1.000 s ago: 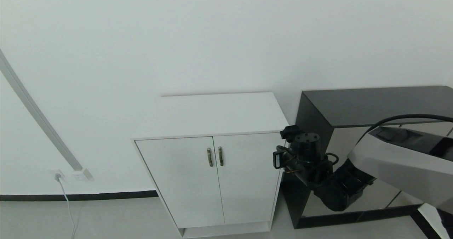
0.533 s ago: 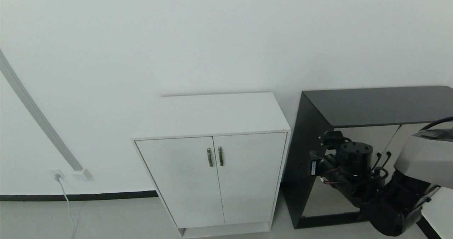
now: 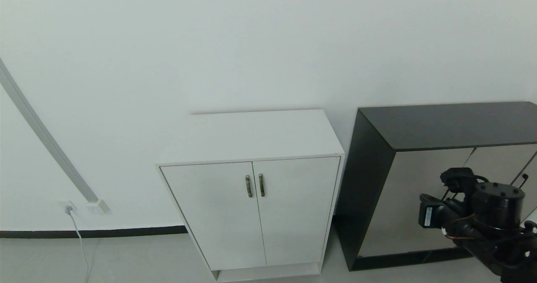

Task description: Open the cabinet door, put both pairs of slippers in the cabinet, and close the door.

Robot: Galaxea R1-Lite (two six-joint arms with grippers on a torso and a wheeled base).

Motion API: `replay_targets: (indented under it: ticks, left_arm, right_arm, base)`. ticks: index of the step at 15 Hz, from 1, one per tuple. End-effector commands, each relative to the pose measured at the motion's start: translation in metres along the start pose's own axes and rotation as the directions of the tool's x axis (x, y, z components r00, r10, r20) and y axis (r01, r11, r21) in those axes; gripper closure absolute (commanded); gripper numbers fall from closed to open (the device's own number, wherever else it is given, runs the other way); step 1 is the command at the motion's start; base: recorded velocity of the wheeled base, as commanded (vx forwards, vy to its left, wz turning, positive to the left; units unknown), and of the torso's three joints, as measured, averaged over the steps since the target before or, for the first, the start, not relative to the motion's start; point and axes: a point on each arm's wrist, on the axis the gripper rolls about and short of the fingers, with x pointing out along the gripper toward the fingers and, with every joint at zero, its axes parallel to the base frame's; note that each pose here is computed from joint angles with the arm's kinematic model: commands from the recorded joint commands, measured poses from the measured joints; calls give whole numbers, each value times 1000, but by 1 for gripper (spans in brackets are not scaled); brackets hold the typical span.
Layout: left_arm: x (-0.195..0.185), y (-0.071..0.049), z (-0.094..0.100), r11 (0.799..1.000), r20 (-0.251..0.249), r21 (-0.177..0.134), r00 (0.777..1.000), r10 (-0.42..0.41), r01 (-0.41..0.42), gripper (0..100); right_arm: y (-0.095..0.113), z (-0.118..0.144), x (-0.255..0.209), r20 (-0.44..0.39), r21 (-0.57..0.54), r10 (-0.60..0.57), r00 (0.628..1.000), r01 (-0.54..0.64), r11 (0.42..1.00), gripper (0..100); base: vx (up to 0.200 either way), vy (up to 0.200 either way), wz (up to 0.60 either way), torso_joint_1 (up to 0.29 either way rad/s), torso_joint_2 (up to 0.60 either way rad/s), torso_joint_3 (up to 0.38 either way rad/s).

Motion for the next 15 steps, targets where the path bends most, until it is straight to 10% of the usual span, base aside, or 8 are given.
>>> replay_targets:
  ticks: [1,15]
  left_arm:
    - [0,0,0,1000,-2,0,1000,1,-1,100]
    - [0,0,0,1000,-1,-1,1000,1,-1,100]
  right_arm:
    - [-18,2,-28,3,6,-36,999,36,999,100]
    - [-51,3,-151,-7,7,-39,999,39,999,100]
  base:
    - [0,0,0,0,0,0]
    - [0,0,0,0,0,0]
